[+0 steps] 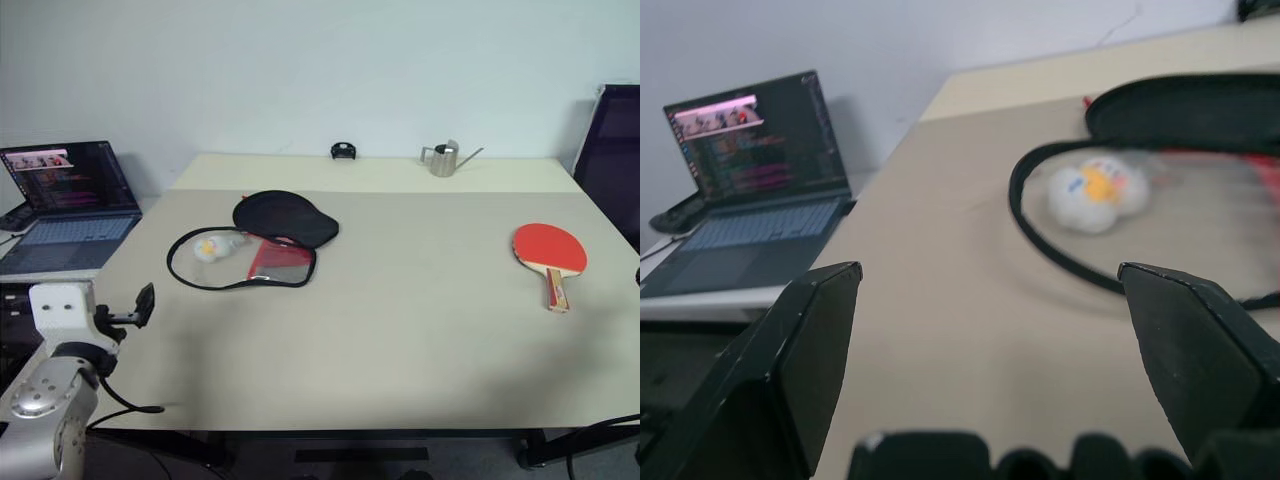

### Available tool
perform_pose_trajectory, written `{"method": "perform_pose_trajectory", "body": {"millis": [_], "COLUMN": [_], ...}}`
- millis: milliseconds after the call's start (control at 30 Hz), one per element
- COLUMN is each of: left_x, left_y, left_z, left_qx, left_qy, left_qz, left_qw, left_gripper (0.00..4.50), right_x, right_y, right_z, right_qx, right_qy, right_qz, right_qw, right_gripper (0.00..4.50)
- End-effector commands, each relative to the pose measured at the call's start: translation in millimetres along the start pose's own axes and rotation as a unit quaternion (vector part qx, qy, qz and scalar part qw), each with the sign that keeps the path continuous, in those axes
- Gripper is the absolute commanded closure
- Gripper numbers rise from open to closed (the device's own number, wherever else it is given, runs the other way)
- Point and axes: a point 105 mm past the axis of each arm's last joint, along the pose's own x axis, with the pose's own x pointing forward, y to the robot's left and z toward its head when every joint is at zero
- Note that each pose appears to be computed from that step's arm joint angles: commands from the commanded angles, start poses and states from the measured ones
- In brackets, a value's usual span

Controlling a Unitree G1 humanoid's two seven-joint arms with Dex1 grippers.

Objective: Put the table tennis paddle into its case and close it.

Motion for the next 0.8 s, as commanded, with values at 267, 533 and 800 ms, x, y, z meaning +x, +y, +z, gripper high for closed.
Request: {"method": "perform_pose_trajectory", "body": {"millis": [267, 533, 800], "left_x": [9, 17, 32], "left_y": [-2, 2, 2], "left_z": [11, 14, 20], "left_qx": [0.005, 0.010, 0.012], "left_qy": [-0.038, -0.053, -0.065], "left_qz": [0.003, 0.005, -0.013], "left_qw": [0.999, 0.999, 0.998], "left_gripper": [0.00, 0.00, 0.00], "right_x": [-6, -4, -6], "right_y": [-7, 3, 27], "right_z": [50, 46, 37], "right_qx": [-0.033, -0.032, -0.049], "right_qy": [-0.052, -0.060, -0.059], "right_qz": [0.003, 0.026, 0.098], "right_qw": [0.998, 0.997, 0.992], "right_gripper": [0.01, 0.01, 0.01]}}
